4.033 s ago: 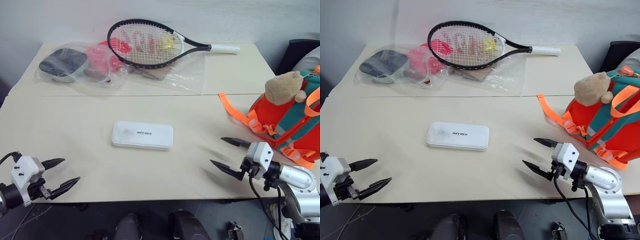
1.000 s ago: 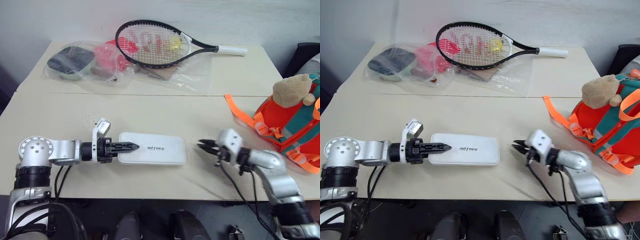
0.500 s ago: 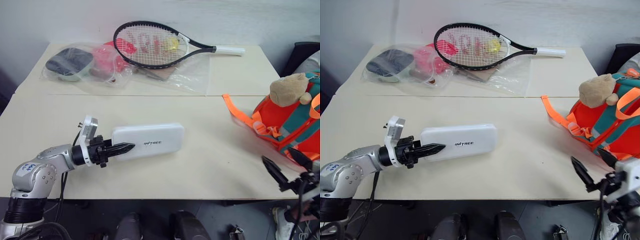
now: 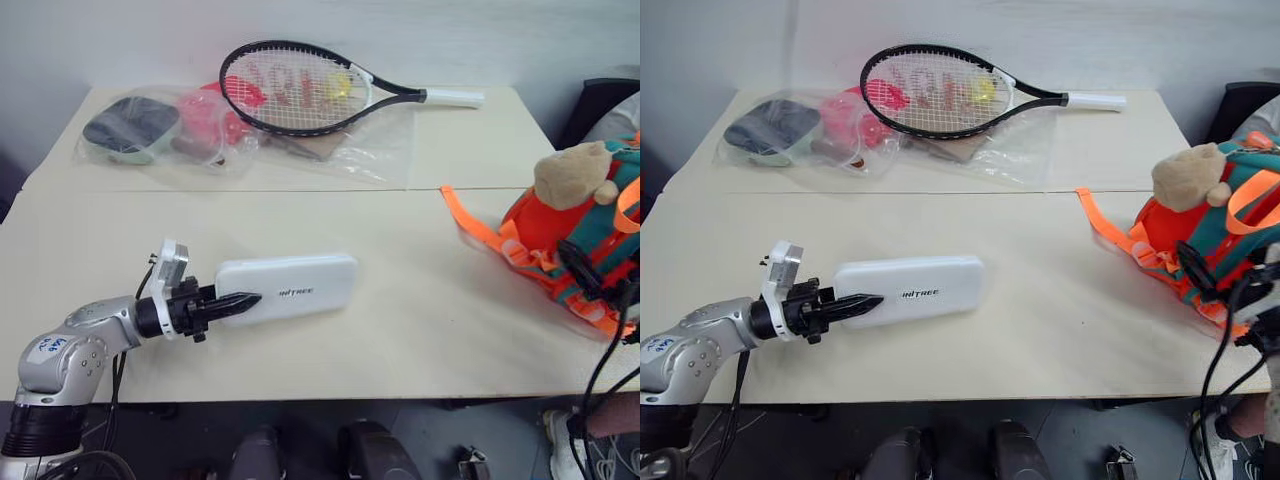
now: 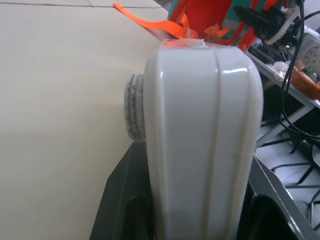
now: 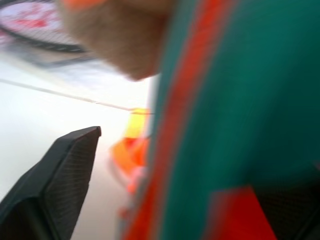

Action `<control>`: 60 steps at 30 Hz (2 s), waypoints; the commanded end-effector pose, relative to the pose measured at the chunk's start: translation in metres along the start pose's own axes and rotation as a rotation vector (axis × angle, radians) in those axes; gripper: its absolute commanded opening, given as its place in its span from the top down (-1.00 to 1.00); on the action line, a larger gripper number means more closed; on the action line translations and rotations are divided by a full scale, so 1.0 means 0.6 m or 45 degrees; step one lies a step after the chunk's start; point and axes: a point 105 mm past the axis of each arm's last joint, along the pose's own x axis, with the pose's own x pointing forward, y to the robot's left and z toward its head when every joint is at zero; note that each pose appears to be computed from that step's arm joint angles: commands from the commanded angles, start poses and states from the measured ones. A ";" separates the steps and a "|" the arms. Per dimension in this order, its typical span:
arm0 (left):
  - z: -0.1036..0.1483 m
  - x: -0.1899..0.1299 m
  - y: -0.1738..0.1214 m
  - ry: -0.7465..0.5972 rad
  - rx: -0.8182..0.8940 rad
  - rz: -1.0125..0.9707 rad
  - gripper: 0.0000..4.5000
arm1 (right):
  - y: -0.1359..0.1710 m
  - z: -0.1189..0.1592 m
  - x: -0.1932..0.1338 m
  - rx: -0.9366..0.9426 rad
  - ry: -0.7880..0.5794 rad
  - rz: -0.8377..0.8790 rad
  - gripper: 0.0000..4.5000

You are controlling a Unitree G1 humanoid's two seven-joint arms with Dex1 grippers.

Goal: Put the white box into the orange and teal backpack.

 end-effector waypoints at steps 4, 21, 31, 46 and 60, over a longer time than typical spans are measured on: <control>0.050 -0.028 0.006 -0.178 0.045 0.085 0.43 | -0.018 0.018 0.029 -0.048 -0.033 0.057 0.05; 0.069 -0.107 0.083 -0.375 -0.106 0.458 0.43 | 0.412 0.147 0.040 0.431 -0.269 1.404 1.00; 0.096 -0.137 0.053 -0.383 0.052 0.478 0.43 | 0.372 0.117 0.006 0.385 0.028 1.491 1.00; 0.180 -0.046 -0.071 -0.374 0.239 -0.051 0.43 | 0.324 0.072 0.042 0.305 0.096 1.356 1.00; 0.107 0.024 -0.070 0.143 0.461 -0.340 0.43 | 0.325 0.072 0.047 0.304 0.106 1.336 1.00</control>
